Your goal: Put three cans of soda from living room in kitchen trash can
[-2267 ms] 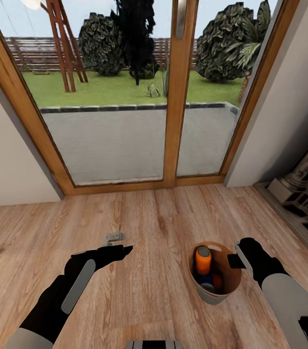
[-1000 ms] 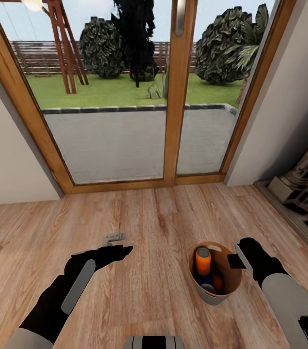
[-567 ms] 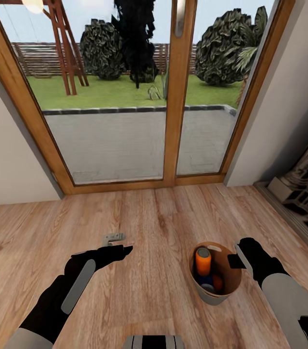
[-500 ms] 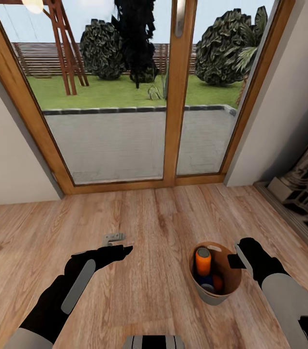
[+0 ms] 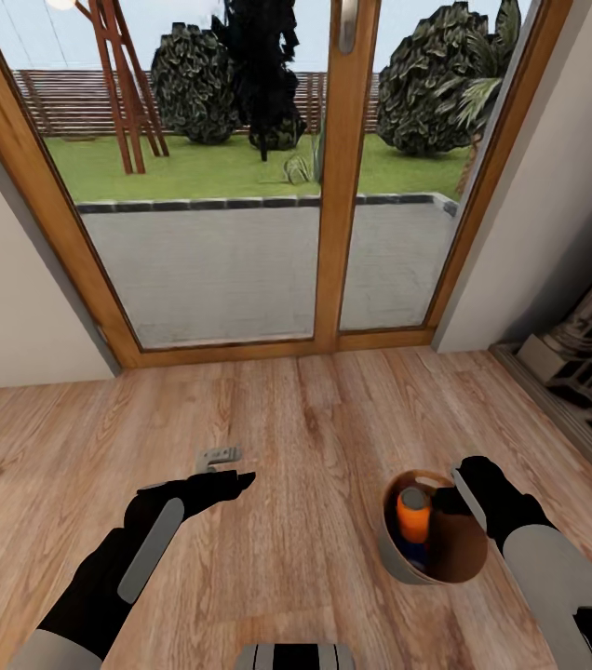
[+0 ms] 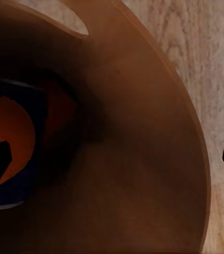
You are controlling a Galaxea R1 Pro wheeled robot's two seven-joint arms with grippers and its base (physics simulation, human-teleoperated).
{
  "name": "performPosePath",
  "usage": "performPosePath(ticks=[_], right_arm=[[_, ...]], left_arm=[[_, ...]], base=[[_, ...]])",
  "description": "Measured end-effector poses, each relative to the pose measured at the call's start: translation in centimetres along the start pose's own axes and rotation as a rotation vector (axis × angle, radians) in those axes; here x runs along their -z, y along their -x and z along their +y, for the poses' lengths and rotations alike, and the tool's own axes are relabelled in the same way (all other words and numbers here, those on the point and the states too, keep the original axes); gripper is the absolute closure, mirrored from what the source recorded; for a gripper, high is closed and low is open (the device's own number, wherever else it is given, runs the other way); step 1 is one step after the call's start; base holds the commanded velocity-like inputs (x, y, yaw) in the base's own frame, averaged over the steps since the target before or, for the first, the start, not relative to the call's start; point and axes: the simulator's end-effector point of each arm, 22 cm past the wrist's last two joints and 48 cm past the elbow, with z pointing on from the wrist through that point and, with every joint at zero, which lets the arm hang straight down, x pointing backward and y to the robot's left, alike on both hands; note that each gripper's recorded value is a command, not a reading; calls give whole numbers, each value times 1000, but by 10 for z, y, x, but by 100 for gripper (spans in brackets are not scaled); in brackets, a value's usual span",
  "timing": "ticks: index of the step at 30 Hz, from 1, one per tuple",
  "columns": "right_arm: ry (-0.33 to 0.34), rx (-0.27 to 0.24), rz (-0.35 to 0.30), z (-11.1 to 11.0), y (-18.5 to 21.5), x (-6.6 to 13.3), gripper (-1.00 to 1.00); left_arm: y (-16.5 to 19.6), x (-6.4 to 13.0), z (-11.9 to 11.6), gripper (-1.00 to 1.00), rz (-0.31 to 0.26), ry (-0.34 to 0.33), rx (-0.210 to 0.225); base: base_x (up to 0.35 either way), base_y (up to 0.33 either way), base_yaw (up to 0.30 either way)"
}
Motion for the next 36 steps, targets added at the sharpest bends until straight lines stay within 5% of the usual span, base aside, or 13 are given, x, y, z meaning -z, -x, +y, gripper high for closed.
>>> performPosePath(ticks=[36], right_arm=[[0,1,-2,-14,30,67,-100]], left_arm=[[47,41,-24,-100,14,-3,-5]], base=[[0,0,0]])
